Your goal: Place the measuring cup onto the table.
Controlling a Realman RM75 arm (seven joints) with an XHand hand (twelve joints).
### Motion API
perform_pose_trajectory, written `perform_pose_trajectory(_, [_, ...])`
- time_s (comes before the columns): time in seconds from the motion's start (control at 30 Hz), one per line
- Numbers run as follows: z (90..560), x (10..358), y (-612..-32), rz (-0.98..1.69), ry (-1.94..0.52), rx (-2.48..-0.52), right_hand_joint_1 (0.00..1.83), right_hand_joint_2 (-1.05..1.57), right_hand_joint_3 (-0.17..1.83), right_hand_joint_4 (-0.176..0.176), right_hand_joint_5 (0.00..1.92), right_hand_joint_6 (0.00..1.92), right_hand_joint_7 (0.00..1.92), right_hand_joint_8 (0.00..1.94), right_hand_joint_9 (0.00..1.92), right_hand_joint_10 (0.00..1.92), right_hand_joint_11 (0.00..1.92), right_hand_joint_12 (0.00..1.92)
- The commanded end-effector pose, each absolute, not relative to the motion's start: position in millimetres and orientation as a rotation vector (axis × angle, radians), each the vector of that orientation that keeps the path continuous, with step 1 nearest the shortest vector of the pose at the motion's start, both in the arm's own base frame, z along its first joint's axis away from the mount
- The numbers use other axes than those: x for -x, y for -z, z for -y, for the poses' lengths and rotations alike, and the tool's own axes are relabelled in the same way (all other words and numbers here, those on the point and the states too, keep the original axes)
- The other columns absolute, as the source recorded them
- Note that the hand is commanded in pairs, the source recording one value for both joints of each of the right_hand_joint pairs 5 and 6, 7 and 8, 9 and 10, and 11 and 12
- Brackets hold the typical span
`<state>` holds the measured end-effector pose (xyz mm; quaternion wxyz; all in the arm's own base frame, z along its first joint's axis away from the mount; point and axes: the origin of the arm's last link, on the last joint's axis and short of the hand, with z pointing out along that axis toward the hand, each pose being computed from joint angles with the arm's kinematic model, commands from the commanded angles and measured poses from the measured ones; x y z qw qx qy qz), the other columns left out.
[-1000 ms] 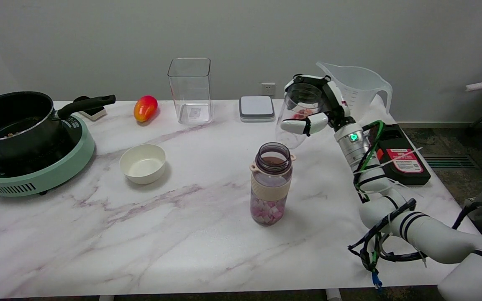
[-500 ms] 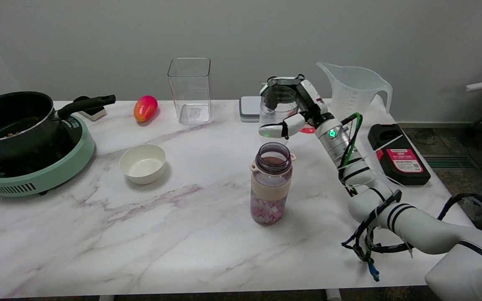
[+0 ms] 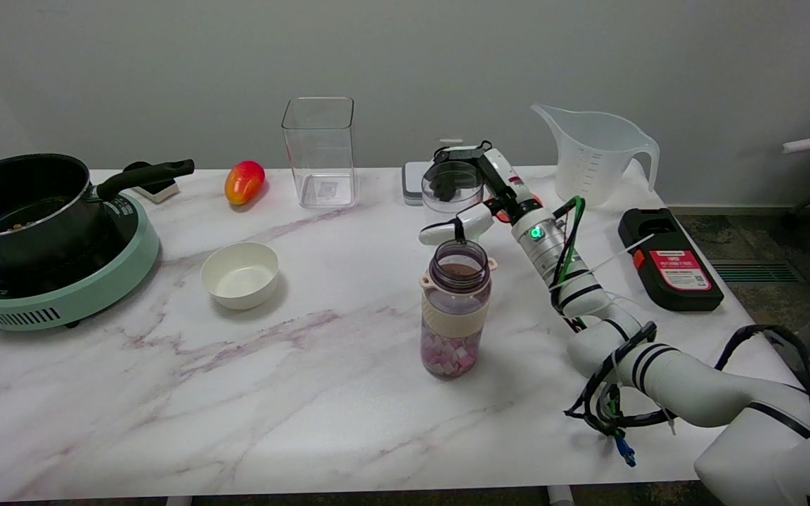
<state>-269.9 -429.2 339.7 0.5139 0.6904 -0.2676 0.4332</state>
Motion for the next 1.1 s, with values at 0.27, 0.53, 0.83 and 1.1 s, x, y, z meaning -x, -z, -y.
perform_pose_trajectory(0.27, [433, 288, -332, 0.669, -0.999, -1.590, 1.46, 1.13, 0.50, 0.000, 1.56, 1.56, 1.58, 1.58, 1.48, 1.48, 1.29, 1.29])
perform_pose_trajectory(0.53, [431, 283, -335, 0.636, -1.031, -1.604, 1.46, 1.12, 0.52, 0.000, 1.55, 1.55, 1.58, 1.58, 1.48, 1.48, 1.29, 1.29])
perform_pose_trajectory(0.83, [424, 287, -342, 0.609, -1.059, -1.579, 1.40, 1.15, 0.52, 0.000, 1.52, 1.52, 1.59, 1.59, 1.50, 1.50, 1.30, 1.30])
perform_pose_trajectory(1.1, [420, 293, -344, 0.636, -1.080, -1.547, 1.38, 0.80, 0.86, 0.000, 1.25, 1.25, 1.49, 1.49, 1.42, 1.42, 1.22, 1.22])
